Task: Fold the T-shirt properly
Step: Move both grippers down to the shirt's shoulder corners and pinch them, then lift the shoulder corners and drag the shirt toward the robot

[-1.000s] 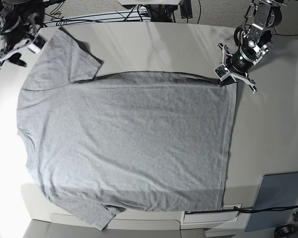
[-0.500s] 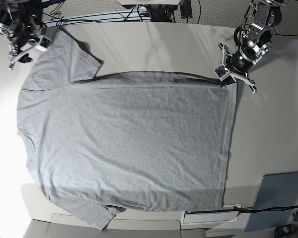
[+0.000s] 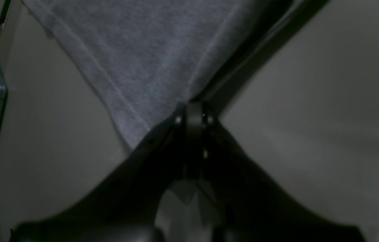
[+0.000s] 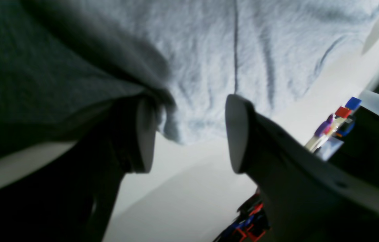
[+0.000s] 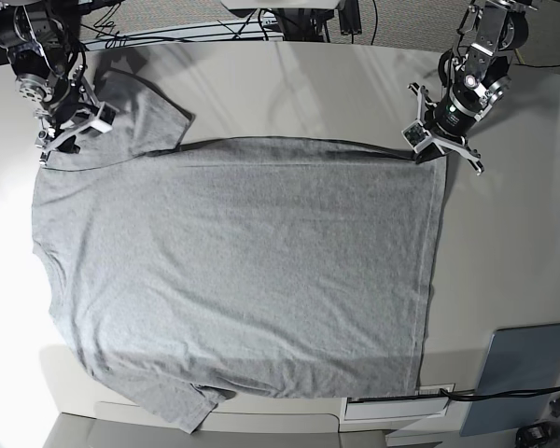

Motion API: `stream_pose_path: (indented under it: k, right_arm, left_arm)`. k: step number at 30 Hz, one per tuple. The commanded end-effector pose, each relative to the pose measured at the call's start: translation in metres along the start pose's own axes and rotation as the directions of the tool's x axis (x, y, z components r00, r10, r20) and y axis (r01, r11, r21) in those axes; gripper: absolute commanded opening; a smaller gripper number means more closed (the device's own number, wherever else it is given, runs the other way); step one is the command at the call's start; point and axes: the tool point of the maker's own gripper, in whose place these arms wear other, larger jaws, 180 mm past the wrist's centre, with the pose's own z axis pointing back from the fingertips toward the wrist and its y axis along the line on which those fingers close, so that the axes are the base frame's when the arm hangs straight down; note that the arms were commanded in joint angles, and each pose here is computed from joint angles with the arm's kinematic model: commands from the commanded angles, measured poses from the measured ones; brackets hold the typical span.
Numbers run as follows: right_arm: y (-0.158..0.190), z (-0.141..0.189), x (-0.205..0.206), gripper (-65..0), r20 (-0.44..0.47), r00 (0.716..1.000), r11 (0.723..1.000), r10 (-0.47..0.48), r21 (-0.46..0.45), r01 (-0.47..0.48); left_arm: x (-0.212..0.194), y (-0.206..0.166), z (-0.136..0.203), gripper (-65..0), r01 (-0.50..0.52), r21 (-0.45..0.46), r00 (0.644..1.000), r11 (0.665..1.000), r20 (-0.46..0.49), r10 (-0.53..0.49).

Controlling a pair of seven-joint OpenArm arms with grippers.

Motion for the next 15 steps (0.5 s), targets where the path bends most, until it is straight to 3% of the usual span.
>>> stream_pose_path:
  k: [1,5,9,12,15]
  right_arm:
    - [0.011,-0.001,0.0,-31.5,0.012,1.0,0.999,0.008,0.054,-0.009]
    - [0.008,-0.005,0.004,-31.7,0.035,0.999,0.998,-0.024,0.058,0.022]
    - [0.011,-0.005,0.015,-44.0,0.092,0.994,0.994,-0.055,0.104,0.045]
    - [0.018,-0.004,0.02,-46.2,0.116,0.993,0.986,-0.028,0.169,0.008]
    - [0.013,-0.004,0.021,-48.9,0.115,0.993,0.986,-0.023,0.166,0.004]
  left_arm:
    - [-0.027,-0.012,0.004,-65.0,0.027,-0.051,0.993,0.998,-0.115,-0.033]
    - [-0.027,-0.012,0.004,-65.0,0.027,-0.052,0.993,0.998,-0.116,-0.032]
    - [-0.026,-0.012,0.004,-65.0,0.027,-0.051,0.993,0.998,-0.112,-0.033]
    - [-0.027,-0.012,0.004,-65.0,0.027,-0.055,0.993,0.998,-0.113,-0.033]
    - [-0.027,-0.012,0.004,-65.0,0.027,-0.055,0.993,0.998,-0.113,-0.033]
